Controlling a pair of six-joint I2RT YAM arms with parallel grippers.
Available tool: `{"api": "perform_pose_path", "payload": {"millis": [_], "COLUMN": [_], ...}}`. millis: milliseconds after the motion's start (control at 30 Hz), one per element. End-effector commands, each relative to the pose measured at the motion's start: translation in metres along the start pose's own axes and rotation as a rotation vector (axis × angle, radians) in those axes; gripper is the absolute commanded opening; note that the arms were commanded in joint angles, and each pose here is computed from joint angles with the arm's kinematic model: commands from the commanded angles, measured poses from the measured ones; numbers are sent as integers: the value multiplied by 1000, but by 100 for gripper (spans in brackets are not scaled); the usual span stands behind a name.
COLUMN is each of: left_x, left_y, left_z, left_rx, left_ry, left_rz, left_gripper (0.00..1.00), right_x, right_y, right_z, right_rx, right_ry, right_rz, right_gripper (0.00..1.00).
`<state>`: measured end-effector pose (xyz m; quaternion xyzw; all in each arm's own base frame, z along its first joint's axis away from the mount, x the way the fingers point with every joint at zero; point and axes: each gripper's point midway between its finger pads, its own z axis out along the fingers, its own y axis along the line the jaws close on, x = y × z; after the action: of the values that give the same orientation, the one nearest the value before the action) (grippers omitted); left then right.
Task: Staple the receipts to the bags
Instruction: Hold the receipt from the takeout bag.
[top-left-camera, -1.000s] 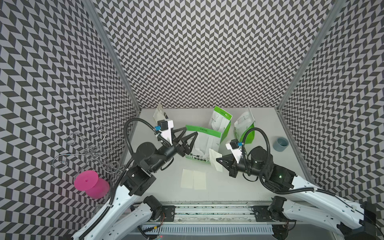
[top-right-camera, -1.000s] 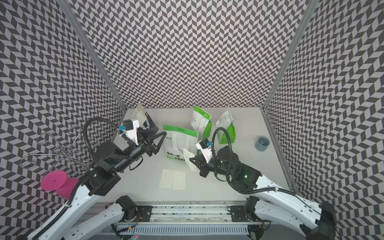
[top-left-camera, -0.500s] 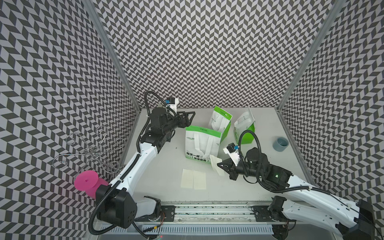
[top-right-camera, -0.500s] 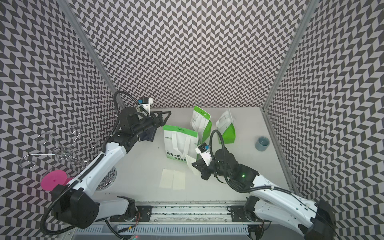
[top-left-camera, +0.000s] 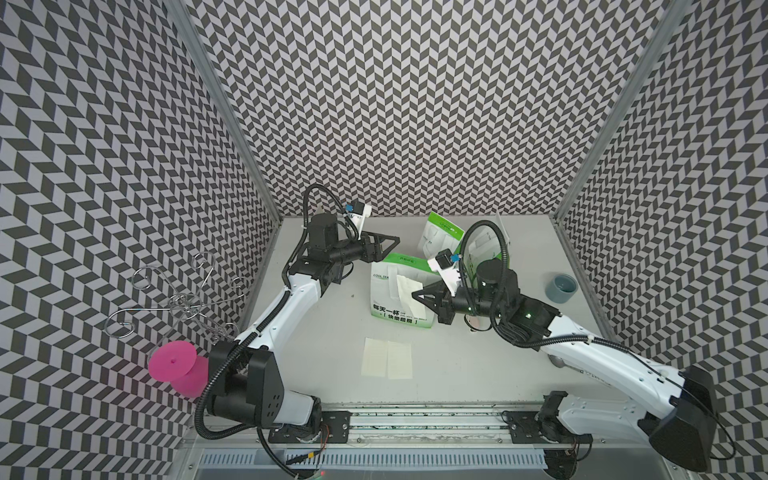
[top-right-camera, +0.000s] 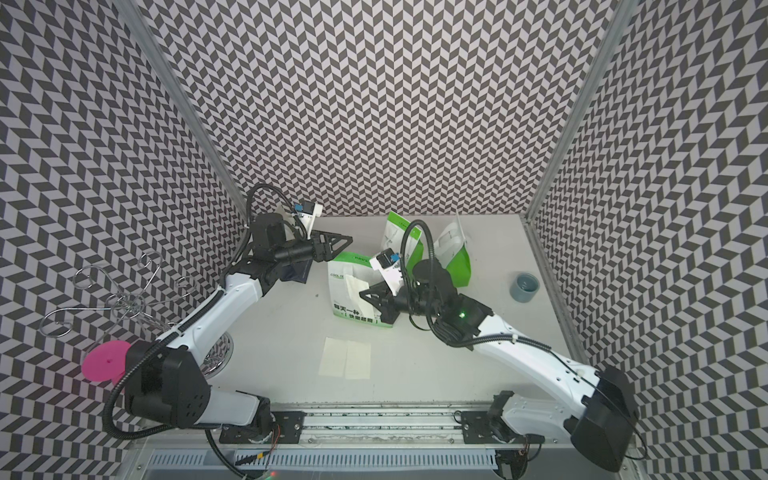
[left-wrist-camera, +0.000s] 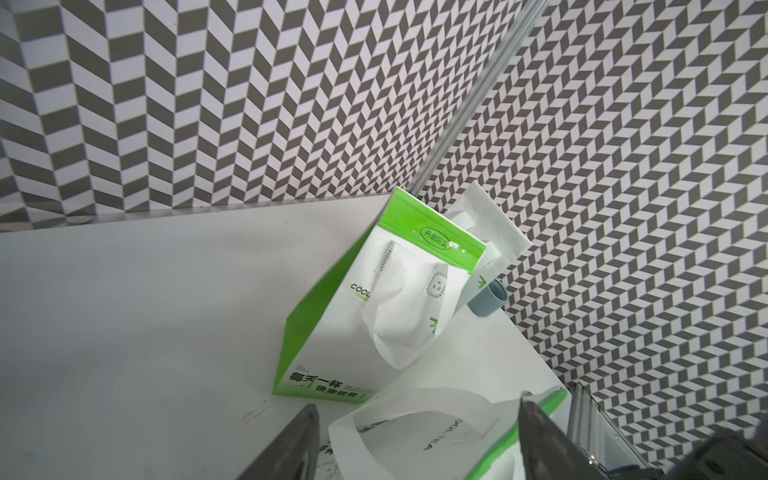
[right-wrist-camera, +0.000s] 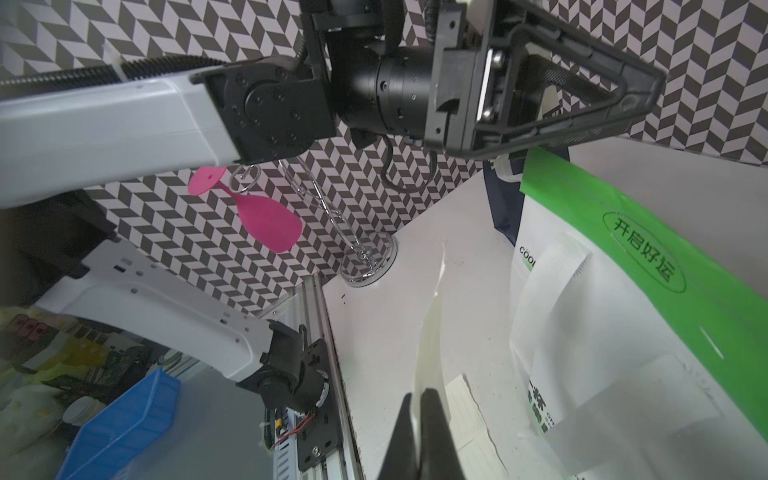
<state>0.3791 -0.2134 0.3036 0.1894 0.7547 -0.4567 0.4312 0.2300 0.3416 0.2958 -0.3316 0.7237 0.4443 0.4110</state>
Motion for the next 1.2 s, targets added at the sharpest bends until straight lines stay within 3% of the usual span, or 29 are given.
{"api": "perform_pose_path", "payload": {"millis": [0,433,767,1033,1167], "left_x": [6,27,20,3,7], "left_y": [-20,-41,-70,-64,-63], "left_z": [0,19,1,21,37], "left_rx": [111,247,305,284,324], "left_ry": [23,94,52,42,94], "left_rz": [47,151,239,301,305], "left_gripper": [75,72,74,75,75], "right_x": [-16,-9,6,4,1], "right_y": [-9,-57,-71,-68,-70], "right_z": [10,18,-1,-8,-11], "right_rx": [-1,123,163,155,164], "right_ry": [-43,-41,-48,-59,-71], "right_rz": [-29,39,75,60,59], "right_gripper": [0,0,0,0,0]}}
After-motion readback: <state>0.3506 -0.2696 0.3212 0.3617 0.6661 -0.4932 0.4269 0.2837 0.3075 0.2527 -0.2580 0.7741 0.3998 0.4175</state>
